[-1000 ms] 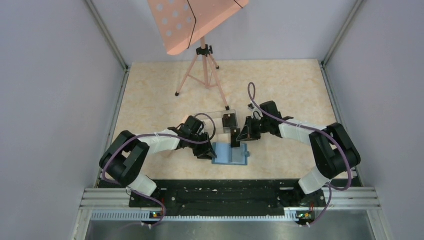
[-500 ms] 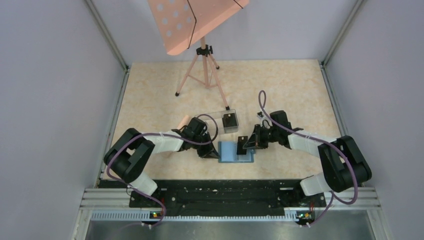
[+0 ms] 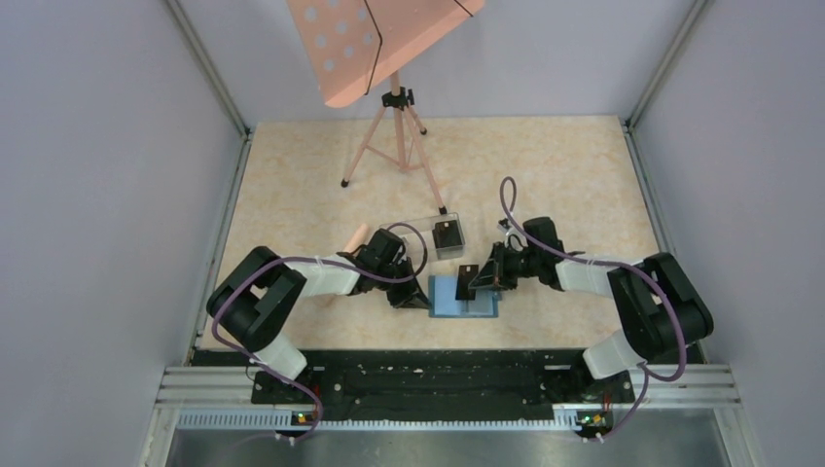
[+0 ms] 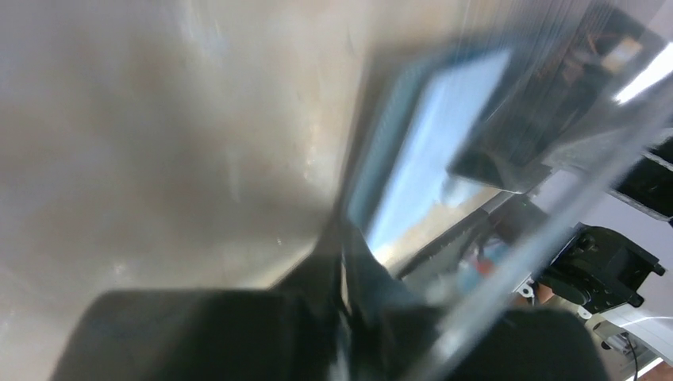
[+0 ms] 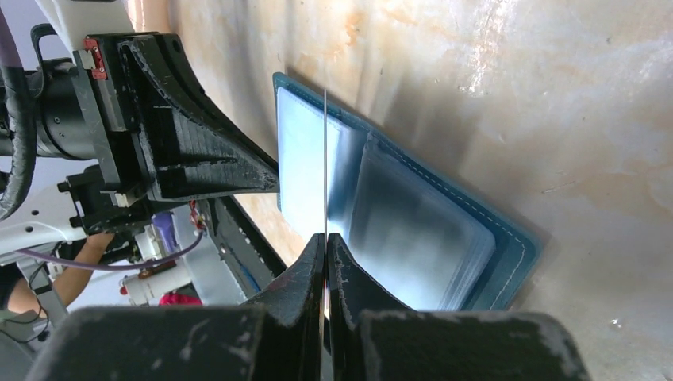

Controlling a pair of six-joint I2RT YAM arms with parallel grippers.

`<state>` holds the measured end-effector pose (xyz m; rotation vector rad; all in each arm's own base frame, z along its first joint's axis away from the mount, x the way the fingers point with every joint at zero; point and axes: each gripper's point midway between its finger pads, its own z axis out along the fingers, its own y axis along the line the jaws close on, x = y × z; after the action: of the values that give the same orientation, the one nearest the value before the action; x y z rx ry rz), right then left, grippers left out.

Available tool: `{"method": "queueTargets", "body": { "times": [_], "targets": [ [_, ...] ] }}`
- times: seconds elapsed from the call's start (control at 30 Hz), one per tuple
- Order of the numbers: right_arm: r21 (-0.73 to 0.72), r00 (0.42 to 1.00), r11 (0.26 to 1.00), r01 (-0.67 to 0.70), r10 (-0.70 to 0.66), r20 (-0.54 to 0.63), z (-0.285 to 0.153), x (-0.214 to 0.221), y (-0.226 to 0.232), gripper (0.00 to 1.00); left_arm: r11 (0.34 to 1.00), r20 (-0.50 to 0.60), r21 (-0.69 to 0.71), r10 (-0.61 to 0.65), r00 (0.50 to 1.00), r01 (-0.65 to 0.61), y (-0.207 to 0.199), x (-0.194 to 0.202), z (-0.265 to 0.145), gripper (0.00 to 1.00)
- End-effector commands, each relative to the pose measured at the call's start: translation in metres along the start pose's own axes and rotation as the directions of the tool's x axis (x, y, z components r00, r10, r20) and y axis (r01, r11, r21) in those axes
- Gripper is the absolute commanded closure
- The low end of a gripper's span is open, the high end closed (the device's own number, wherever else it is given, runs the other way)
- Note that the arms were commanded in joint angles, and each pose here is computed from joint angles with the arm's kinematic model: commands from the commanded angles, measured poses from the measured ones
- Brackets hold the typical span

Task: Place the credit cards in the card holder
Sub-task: Insert the credit card into the card holder.

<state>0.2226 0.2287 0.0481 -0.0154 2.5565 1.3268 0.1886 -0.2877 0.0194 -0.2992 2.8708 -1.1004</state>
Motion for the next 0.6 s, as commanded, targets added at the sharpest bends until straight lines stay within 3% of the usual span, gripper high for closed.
{"method": "queueTargets", "body": {
  "times": [0.0,0.57],
  "targets": [
    [-0.035,1.0,0.999,0.017,-0.017,0.011,0.002,-0.001,0.003,1.0,0.997,-0.007,-0.076,-0.005,1.0,0.004,0.02,0.005,0.008,1.0],
    [0.055,0.998,0.998,0.007,-0.01,0.064,-0.011,-0.009,-0.016,1.0,0.996,-0.013,-0.092,-0.007,1.0,0.006,0.024,0.008,0.011,1.0]
  ]
}}
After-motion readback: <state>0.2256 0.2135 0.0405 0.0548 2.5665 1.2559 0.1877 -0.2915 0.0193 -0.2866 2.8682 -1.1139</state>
